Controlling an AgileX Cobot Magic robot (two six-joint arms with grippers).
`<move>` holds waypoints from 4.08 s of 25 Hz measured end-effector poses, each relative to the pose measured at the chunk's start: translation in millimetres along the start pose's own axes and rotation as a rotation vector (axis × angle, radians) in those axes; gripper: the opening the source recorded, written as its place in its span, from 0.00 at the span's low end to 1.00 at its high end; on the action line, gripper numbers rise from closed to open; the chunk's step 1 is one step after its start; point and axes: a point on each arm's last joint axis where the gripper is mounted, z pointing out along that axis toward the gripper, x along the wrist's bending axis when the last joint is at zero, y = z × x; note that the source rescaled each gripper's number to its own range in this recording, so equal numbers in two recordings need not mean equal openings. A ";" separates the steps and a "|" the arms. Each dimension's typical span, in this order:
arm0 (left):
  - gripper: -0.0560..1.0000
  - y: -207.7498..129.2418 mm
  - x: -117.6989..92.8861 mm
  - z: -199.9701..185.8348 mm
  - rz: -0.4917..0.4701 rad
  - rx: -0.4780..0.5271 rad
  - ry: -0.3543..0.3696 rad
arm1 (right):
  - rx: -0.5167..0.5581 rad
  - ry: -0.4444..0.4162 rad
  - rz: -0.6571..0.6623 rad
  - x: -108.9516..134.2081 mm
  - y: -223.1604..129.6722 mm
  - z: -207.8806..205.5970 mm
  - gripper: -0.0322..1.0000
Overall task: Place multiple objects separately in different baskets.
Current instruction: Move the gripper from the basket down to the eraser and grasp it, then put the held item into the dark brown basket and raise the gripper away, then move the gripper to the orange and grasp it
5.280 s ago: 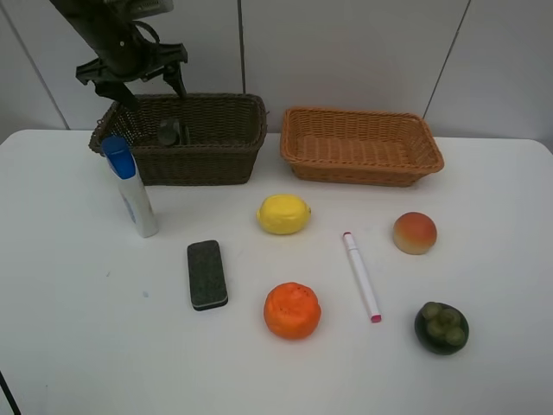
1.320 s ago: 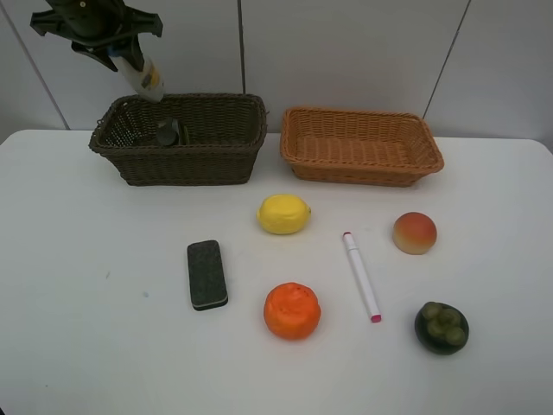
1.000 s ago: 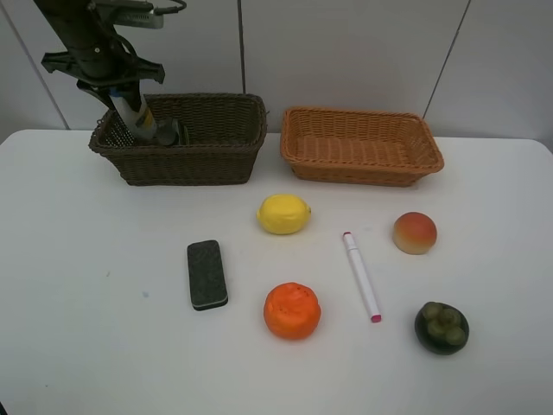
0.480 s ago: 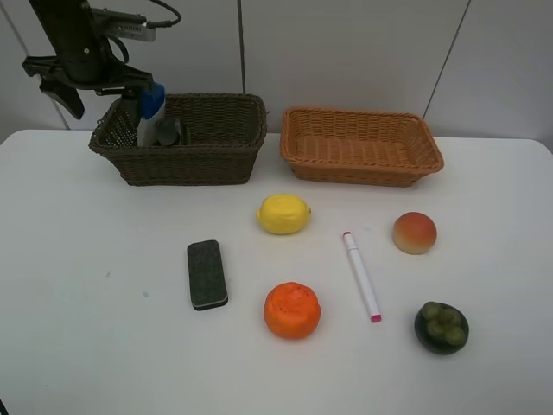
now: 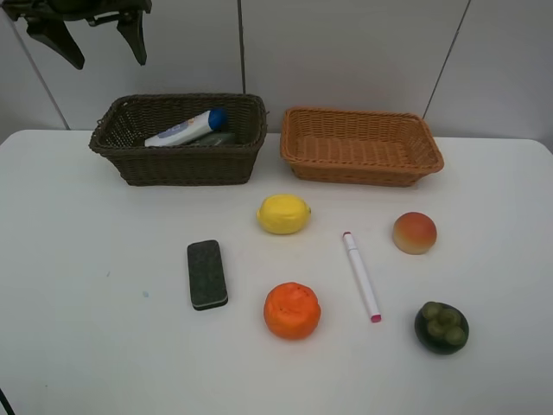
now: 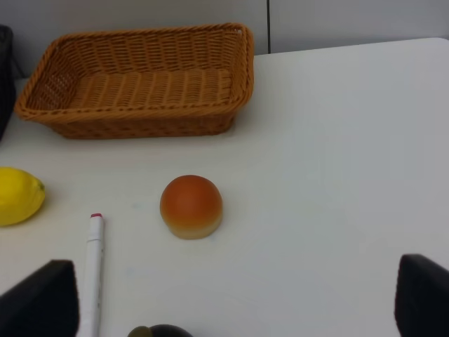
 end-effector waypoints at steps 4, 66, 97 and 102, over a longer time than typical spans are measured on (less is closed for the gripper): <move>1.00 -19.7 -29.0 -20.2 0.051 0.013 -0.116 | 0.000 0.000 0.000 0.0 0.0 0.0 1.00; 0.47 -160.8 -118.9 109.5 0.311 0.300 -0.041 | 0.000 0.000 0.000 0.0 0.0 0.0 1.00; 1.00 -34.7 20.4 79.0 0.022 -0.093 0.027 | 0.000 0.000 0.000 0.0 0.0 0.0 1.00; 1.00 -36.4 3.4 32.9 0.102 0.008 -0.007 | 0.000 0.000 0.000 0.0 0.0 0.0 1.00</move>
